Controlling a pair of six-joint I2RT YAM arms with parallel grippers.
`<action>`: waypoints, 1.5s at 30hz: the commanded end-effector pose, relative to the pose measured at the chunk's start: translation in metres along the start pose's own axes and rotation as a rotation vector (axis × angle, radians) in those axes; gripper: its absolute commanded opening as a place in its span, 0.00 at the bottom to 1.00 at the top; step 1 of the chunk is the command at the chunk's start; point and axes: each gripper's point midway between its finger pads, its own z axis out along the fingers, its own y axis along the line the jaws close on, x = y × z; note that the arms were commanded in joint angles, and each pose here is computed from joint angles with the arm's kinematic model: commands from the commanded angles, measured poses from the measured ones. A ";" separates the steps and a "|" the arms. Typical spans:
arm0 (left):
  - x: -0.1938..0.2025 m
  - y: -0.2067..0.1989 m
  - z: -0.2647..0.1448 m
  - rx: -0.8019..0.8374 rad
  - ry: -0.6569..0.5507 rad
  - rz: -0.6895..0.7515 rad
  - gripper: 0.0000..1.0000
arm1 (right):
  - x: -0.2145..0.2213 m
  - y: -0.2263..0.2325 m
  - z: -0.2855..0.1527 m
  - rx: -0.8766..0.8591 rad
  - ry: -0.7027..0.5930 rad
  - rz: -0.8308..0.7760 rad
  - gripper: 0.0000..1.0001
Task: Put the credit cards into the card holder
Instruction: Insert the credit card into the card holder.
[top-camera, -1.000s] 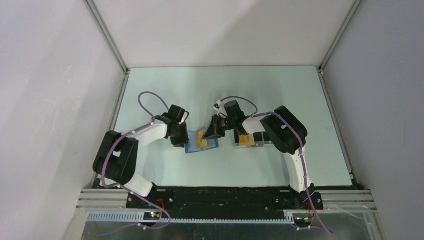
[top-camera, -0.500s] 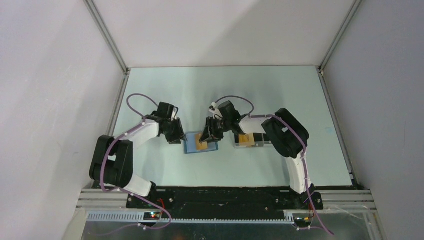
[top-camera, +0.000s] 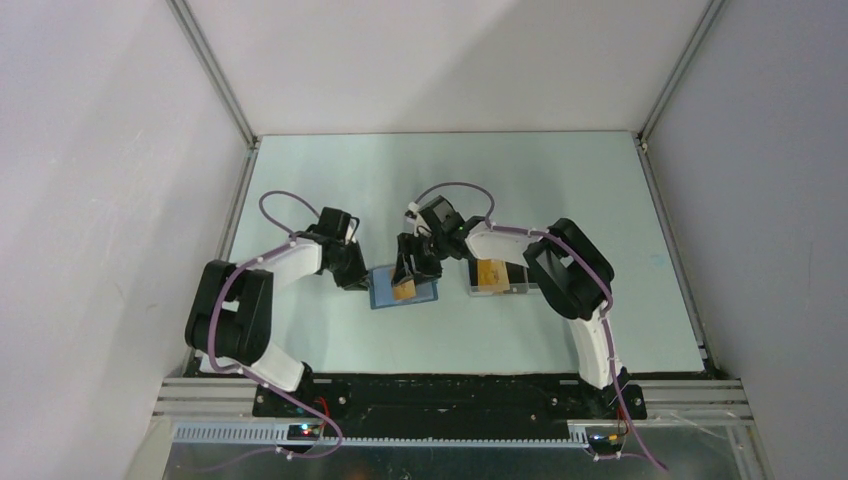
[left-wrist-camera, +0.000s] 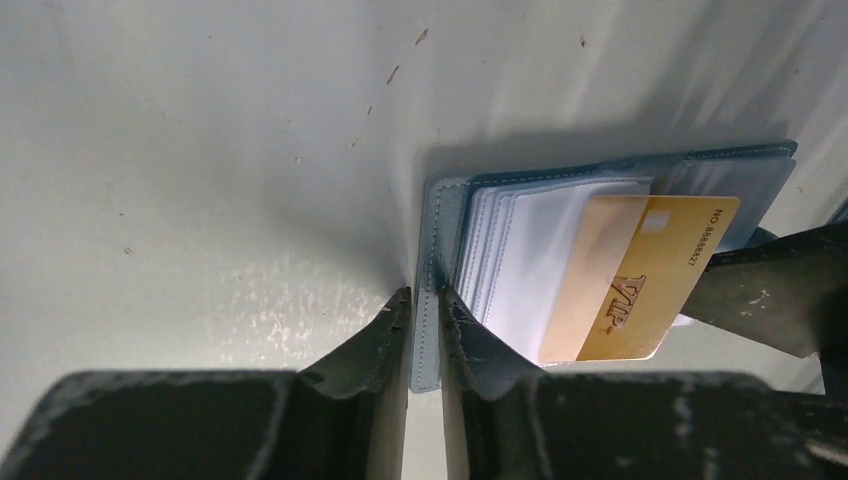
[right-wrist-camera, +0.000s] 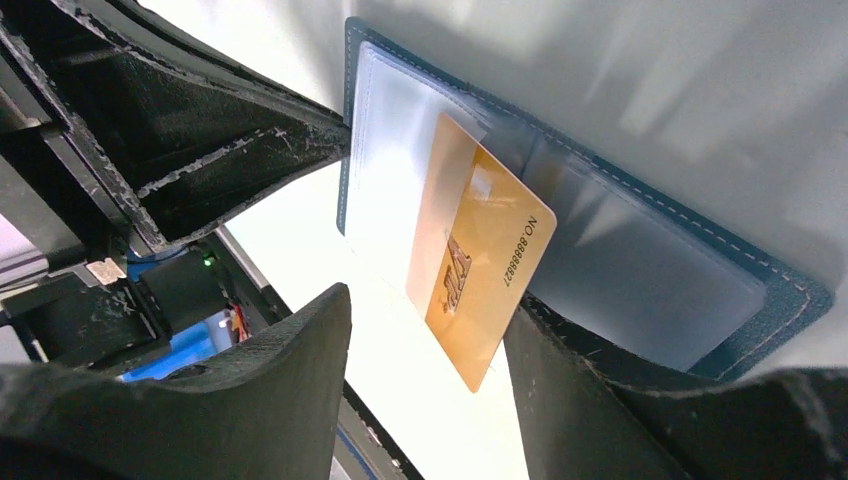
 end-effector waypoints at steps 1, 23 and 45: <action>0.001 0.007 0.010 -0.034 0.009 0.013 0.20 | 0.006 -0.010 -0.001 0.103 0.037 -0.048 0.62; 0.003 0.007 0.007 -0.042 -0.002 0.003 0.07 | 0.015 -0.008 -0.014 0.222 0.084 -0.080 0.74; 0.005 0.003 0.005 -0.018 0.003 0.005 0.01 | 0.007 0.067 0.019 -0.152 0.120 -0.150 0.72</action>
